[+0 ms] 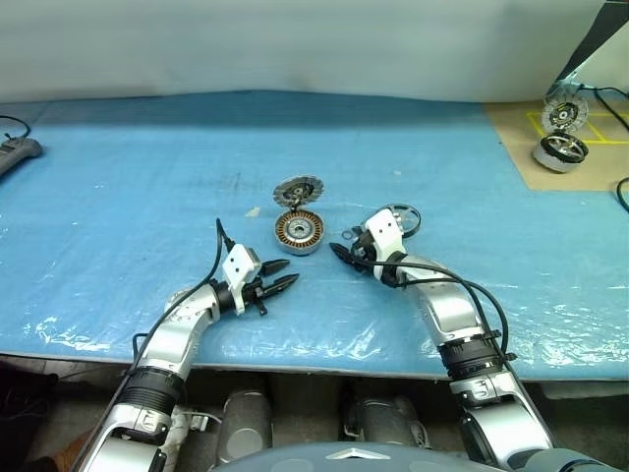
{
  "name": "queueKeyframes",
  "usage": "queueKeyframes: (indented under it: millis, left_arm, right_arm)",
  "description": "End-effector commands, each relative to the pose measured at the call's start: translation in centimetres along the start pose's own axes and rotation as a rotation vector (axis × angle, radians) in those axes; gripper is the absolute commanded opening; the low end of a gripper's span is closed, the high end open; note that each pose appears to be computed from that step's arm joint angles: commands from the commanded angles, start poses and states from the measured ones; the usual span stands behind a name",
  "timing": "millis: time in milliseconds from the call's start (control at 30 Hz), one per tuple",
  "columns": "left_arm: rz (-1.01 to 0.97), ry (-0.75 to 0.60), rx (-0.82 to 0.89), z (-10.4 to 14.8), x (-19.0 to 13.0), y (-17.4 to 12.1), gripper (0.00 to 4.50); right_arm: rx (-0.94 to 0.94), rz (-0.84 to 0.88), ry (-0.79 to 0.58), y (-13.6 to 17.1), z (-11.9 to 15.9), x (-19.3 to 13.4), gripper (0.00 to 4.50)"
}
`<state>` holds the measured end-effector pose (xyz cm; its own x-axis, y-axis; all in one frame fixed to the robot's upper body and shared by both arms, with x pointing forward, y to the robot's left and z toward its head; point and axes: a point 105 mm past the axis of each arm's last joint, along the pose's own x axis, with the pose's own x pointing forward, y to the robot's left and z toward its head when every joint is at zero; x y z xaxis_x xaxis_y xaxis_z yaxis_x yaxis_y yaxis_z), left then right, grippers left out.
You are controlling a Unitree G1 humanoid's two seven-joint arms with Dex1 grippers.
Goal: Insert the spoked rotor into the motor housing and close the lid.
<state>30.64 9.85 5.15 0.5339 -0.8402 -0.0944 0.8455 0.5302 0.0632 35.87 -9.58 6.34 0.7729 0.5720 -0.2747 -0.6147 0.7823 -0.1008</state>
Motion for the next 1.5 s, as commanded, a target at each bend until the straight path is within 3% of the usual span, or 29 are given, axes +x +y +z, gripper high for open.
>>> queueKeyframes:
  millis: [33, 167, 200, 400, 767, 933, 1167, 1500]
  left_arm:
    - [-0.006, -0.037, 0.04, 1.4, 0.3, 0.0, 1.79]
    - [-0.009, -0.043, 0.039, 1.5, 0.3, 0.0, 1.79]
    - [-0.01, -0.044, 0.039, 1.6, 0.3, 0.0, 1.79]
    - [-0.035, -0.05, 0.024, 1.8, 0.0, -0.2, 1.79]
    - [-0.029, -0.04, 0.006, 1.4, -0.9, -0.3, 1.79]
    - [-0.001, -0.028, 0.011, 1.2, -1.8, 1.3, 1.79]
    - [0.003, -0.027, 0.011, 0.6, -2.2, 1.5, 1.79]
    - [0.011, -0.027, 0.014, 0.3, -2.2, 1.0, 1.79]
  right_arm:
    - [0.018, 0.007, 0.032, 0.2, -1.3, -0.3, 2.1]
    - [0.021, -0.001, 0.036, 0.1, -1.5, -0.4, 0.7]
    - [0.022, -0.002, 0.036, 0.1, -1.5, -0.3, 0.65]
    - [0.03, 0.004, 0.003, 0.1, -0.6, -0.6, 0.65]
    - [0.07, 0.255, -0.18, 2.7, 7.4, -1.7, 0.65]
    - [-0.029, 0.331, -0.102, 4.6, 6.7, 0.8, 0.65]
    - [-0.083, 0.309, -0.105, 4.7, 7.2, 3.7, 0.65]
    - [-0.126, 0.338, -0.079, 4.9, 6.5, 4.0, 0.65]
